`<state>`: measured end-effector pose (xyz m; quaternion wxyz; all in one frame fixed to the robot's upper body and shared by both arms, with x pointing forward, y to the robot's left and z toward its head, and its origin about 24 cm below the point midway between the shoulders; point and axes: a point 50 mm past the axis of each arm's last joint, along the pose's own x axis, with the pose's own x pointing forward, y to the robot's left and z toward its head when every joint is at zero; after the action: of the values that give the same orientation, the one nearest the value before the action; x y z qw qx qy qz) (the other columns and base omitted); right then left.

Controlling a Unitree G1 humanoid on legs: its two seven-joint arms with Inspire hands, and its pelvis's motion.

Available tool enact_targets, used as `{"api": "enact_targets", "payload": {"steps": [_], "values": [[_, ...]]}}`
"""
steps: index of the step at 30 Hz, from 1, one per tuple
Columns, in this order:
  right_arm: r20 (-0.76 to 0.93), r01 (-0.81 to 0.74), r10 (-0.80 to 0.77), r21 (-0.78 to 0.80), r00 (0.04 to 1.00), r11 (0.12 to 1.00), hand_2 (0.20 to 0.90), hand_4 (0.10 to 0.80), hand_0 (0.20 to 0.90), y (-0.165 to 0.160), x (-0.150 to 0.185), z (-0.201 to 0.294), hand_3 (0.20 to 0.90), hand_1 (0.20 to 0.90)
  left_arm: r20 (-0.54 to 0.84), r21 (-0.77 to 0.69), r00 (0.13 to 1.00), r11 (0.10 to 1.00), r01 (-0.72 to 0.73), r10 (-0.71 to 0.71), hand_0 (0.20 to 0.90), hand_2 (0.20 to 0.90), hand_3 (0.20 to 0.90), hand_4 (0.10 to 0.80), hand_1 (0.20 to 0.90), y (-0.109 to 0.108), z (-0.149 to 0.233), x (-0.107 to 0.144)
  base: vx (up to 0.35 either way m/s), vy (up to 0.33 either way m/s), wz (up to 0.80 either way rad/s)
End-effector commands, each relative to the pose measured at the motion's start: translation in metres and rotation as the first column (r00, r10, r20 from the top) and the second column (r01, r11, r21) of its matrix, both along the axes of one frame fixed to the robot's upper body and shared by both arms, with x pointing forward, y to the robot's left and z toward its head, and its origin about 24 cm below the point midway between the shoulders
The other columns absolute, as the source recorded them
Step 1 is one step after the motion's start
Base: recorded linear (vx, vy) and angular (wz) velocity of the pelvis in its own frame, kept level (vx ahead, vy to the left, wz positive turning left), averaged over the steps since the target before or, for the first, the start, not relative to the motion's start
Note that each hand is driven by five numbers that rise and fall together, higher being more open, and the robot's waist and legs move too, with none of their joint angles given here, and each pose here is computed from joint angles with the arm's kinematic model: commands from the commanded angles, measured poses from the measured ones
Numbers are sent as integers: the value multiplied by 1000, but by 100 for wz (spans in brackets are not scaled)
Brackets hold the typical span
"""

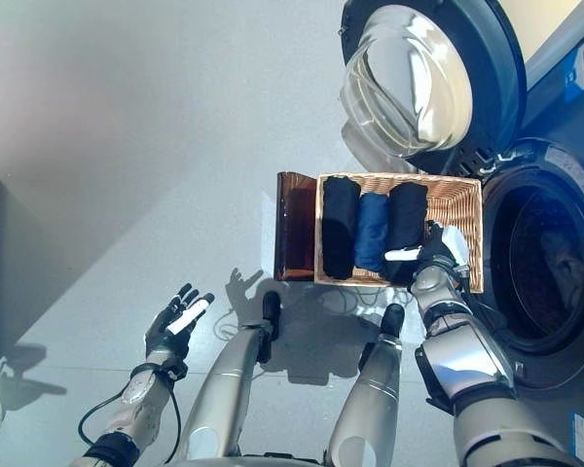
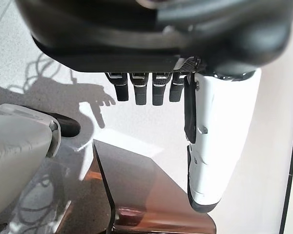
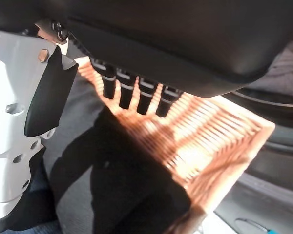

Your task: Pick up the clothes and place them into the washing machine

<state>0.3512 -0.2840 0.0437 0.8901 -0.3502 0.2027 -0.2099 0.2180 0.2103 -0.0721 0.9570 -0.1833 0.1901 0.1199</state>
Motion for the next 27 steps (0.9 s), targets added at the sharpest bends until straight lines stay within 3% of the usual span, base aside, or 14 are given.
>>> {"api": "enact_targets", "payload": {"steps": [1,27], "values": [[103,43,-35,-70,994,997,900,800,900,-10,10,30,900,900,94,95,995,995,-34,26,900,900,900,800,900,28,18,-3,0,0,0],[48,43,-36,-155,998,987,900,800,900,-9,13,33,900,900,207,79,978,996,-35,18,900,900,900,800,900,32,44,-7,-2,6,2]]}}
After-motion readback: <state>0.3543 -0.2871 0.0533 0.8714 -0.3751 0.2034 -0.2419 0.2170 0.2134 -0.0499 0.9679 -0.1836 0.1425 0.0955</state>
